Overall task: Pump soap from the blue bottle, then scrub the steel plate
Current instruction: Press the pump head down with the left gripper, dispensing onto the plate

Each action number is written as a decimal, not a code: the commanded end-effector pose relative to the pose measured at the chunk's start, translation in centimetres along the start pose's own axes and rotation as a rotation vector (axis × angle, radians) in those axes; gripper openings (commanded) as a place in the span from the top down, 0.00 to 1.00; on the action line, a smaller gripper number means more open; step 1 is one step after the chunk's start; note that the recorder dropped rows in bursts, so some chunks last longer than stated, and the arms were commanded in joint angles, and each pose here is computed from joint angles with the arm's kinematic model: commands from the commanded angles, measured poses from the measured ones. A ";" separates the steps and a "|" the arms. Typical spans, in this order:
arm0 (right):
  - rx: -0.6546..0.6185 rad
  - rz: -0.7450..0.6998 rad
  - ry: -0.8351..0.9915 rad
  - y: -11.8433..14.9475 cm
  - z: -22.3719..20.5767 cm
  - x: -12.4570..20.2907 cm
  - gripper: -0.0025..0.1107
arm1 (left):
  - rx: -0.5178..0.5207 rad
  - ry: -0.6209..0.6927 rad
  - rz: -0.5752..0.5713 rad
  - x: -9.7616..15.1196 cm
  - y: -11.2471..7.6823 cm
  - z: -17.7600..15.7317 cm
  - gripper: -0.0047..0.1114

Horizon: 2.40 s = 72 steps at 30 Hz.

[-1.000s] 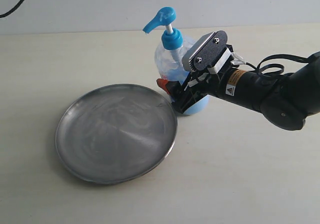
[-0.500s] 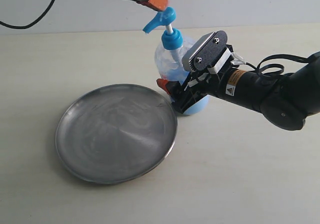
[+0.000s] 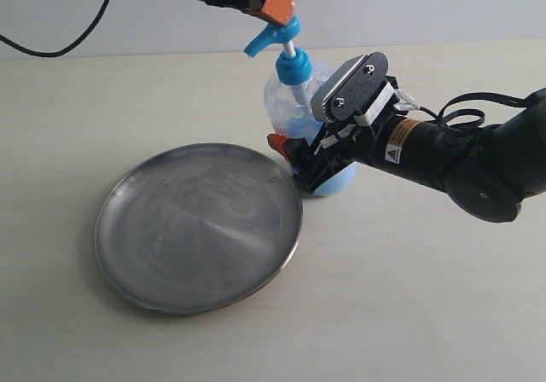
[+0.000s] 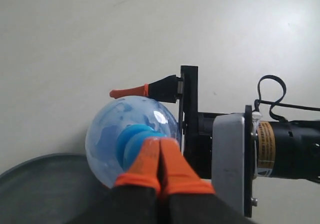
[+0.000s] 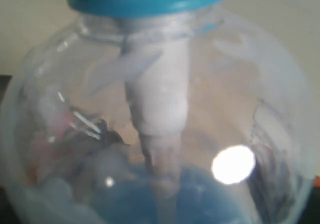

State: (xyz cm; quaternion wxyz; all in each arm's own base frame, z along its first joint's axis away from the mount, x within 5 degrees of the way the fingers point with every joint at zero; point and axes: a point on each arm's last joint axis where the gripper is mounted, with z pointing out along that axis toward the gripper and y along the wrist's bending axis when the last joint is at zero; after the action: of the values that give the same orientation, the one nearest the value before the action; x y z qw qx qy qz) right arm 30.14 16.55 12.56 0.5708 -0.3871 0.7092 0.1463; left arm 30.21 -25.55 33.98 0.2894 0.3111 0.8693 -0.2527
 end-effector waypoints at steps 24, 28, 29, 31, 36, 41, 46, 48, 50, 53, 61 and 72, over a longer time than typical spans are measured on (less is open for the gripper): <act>-0.035 -0.003 -0.106 0.2 -0.2 -1.3 0.98 | 0.004 0.111 0.003 1.0 0.4 2.1 0.96; -0.037 0.007 -0.113 0.2 -0.3 -1.4 0.98 | 0.002 0.112 0.004 1.0 0.5 2.2 0.96; -0.037 0.007 -0.113 0.2 -0.3 -1.4 0.98 | 0.004 0.116 0.001 1.1 0.5 2.3 0.96; -0.037 0.007 -0.113 0.2 -0.3 -1.4 0.98 | 0.003 0.124 -0.002 1.4 0.6 2.4 0.96; -0.040 0.004 -0.117 0.2 -0.3 -1.4 0.98 | -0.007 0.158 -0.005 2.4 0.9 3.1 0.96; -0.048 0.004 -0.119 0.3 -0.3 -1.4 0.98 | -0.007 0.206 -0.022 3.3 1.4 4.6 0.96; -0.048 0.007 -0.119 0.3 -0.3 -1.4 0.98 | 0.008 0.264 -0.055 4.3 2.0 6.7 0.96; -0.048 0.007 -0.121 0.3 -0.3 -1.4 0.98 | 0.009 0.293 -0.062 4.7 2.2 7.4 0.96; -0.048 0.007 -0.123 0.3 -0.3 -1.5 0.98 | 0.008 0.310 -0.067 5.1 2.4 8.0 0.96; -0.049 0.006 -0.122 0.3 -0.3 -1.5 0.98 | 0.003 0.330 -0.077 5.9 2.6 8.6 0.96; -0.050 0.020 -0.125 0.3 -0.3 -1.5 0.98 | -0.015 0.359 -0.113 8.1 3.4 10.5 0.96; -0.046 0.023 -0.125 0.3 -0.3 -1.5 0.98 | -0.006 0.138 -0.023 3.2 1.8 5.9 0.96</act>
State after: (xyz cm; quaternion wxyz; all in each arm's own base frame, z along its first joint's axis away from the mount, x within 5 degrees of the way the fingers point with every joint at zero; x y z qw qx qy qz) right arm 30.40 16.12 12.62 0.5672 -0.3455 0.7283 0.1690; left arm 32.23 -27.03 29.70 0.3015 0.2530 0.8747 -0.2827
